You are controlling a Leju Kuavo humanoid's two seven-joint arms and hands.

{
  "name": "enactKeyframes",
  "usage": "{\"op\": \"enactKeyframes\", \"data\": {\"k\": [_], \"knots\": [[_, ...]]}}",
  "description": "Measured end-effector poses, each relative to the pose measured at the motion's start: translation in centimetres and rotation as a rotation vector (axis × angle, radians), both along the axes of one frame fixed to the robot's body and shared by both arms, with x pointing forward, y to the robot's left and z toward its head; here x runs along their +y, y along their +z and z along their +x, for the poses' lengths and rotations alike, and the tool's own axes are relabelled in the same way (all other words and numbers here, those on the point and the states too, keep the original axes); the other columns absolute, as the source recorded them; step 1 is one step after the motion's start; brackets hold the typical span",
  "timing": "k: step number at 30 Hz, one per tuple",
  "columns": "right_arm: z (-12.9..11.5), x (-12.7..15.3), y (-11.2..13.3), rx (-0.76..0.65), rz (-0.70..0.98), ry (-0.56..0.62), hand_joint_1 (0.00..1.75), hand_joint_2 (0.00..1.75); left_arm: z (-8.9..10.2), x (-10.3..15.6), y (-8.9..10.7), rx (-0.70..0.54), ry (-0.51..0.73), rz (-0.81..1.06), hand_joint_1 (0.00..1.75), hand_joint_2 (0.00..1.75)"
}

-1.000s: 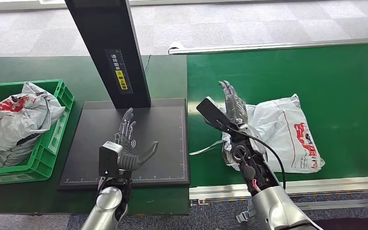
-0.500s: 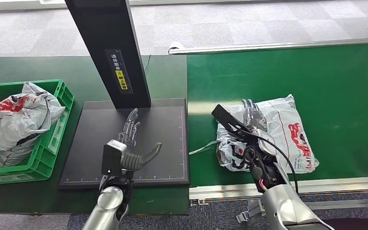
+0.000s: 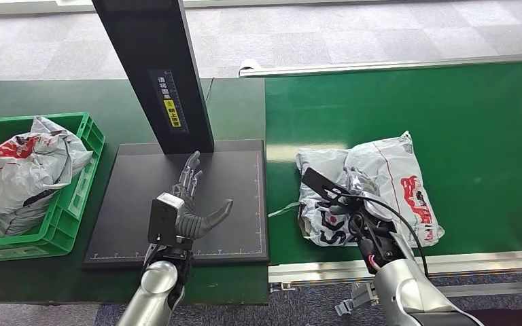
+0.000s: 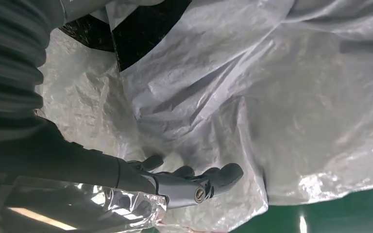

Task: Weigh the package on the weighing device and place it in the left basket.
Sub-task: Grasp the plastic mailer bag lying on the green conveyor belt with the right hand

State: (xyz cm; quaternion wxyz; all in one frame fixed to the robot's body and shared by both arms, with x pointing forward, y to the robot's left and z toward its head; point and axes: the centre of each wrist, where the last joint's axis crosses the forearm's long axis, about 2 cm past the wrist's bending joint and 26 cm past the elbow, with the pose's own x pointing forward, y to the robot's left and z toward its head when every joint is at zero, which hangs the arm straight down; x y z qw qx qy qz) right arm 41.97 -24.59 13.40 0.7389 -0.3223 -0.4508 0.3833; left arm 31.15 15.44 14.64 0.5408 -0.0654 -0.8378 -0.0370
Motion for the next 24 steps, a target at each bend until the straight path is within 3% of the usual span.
{"op": "enactKeyframes", "data": {"k": [17, 18, 22, 24], "knots": [[-0.16, 0.69, -0.78, 0.095, -0.011, 0.052, 0.0, 1.75, -0.02, -0.13, -0.16, 0.008, -0.001, 0.003, 0.0, 1.75], [-0.15, 0.7, -0.78, 0.096, -0.011, 0.052, 0.06, 1.75, -0.01, -0.13, -0.16, 0.008, -0.001, 0.003, 0.0, 1.75], [-0.12, 0.71, -0.82, 0.104, -0.013, 0.058, 1.71, 1.75, 0.04, -0.15, -0.23, 0.011, -0.002, 0.006, 0.0, 1.75], [-0.09, 0.72, -0.82, 0.112, -0.016, 0.066, 1.75, 1.75, 0.08, -0.18, -0.22, 0.011, -0.002, 0.007, 0.0, 1.75]]}}
